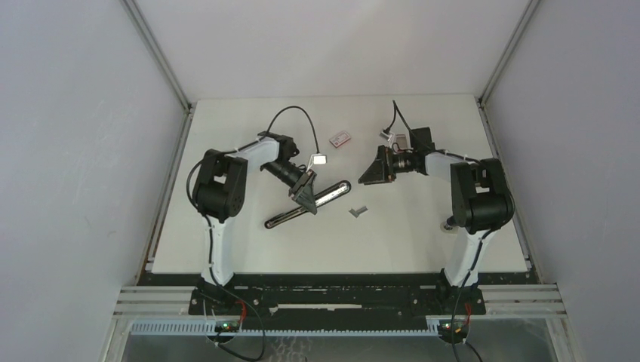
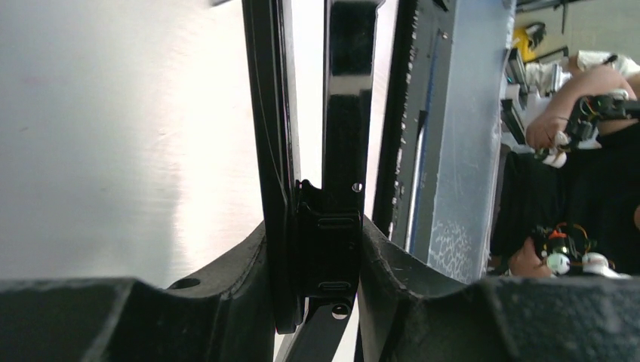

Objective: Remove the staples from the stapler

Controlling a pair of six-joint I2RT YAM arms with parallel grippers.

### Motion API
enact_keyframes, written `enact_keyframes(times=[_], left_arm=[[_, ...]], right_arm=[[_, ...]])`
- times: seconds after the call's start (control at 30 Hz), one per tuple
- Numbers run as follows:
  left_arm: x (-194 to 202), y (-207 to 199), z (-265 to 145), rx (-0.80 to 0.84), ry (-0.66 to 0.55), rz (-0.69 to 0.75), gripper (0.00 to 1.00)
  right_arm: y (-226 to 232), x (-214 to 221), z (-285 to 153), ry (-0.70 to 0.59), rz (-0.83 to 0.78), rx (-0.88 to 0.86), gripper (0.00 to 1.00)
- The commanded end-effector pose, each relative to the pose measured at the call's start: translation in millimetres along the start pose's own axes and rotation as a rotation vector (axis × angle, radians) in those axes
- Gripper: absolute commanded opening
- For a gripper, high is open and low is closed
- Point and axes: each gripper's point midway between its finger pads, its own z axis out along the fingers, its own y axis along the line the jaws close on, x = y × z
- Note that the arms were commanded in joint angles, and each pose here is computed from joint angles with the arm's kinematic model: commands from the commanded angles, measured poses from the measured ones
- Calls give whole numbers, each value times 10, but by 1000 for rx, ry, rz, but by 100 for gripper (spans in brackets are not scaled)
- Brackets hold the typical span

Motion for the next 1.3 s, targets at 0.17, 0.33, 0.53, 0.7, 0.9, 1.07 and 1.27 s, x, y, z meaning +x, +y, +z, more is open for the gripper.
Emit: enact_keyframes(times=[0.17,0.33,0.53,0.7,0.9,1.07,1.27], left_arm=[[-116,-460,-27,152,-27,78,19],[-115,-471,-26,156,-30,78,19],[-110,-483,-22,160,-32,79,20],[-104,-483,-16,162,-31,79,20],[-95,-476,-3,166,-28,72,20],[-94,-472,2,169,-29,66,21],[-100,-460,6,171,-30,61,21]], right_arm=[[187,45,127,43,-46,-128,65],[262,125,220,91,-42,-155,63],[298,198,326,138,-19,-192,52],[318,212,354,148,-8,-214,42],[407,234,369,160,-19,-246,34],[457,255,379,169,-21,-269,31],[527,279,394,179,-33,-296,29]])
